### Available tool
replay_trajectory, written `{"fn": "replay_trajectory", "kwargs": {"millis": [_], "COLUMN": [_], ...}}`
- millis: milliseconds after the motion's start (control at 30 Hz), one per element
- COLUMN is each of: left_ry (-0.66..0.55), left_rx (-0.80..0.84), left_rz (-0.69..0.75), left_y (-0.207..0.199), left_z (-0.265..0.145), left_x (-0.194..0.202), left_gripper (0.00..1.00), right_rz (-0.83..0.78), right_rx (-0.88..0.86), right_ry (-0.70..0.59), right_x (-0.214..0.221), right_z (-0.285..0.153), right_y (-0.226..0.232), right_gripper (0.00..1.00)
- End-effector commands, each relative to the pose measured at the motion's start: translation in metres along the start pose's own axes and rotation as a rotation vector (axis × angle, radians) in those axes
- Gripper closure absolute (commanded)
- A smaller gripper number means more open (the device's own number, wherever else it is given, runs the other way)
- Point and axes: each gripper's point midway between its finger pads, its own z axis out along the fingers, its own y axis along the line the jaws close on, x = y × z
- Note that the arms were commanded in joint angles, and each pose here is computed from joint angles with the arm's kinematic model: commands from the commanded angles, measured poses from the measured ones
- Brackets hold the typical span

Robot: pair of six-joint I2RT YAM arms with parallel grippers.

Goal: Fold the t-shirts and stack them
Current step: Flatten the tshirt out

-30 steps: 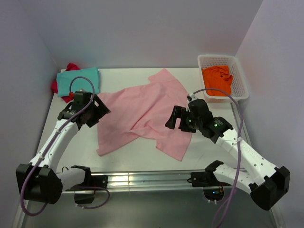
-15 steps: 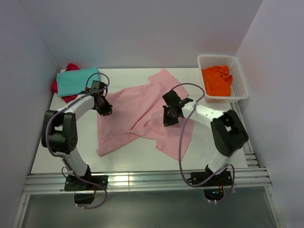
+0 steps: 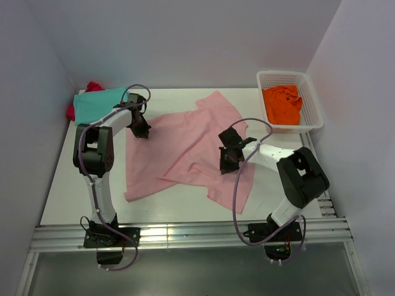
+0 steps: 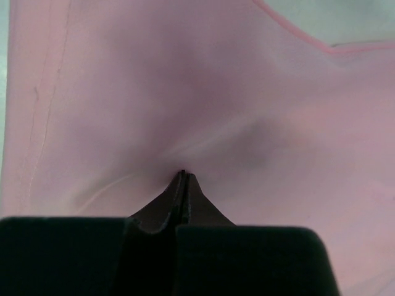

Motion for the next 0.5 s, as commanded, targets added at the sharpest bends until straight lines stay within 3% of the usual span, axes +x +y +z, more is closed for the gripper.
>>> {"fn": "replay_trajectory", "kwargs": {"millis": [0,233,467], "left_ry": [-0.017,-0.017,-0.102], "left_rx": [-0.022,-0.026,0.006], "left_rz": [0.065,0.089,0.093], "left_y": [-0.003,-0.016,-0.039], "left_z": [0.012,0.026,0.011], "left_x": [-0.011,-0.027,-0.069], "left_gripper": [1.00,1.00,1.00], "right_rz": [0.018,0.046,0.064], "right_rx": [0.072,0.103,0.170], "right_ry": [0.026,0.024,-0.006], "right_x": [0.026,0.040,0.029], "right_z": [0.001,-0.001,-0.014], "right_y": [-0.028,-0.043,-0.051], "right_gripper": [1.00,1.00,1.00]}}
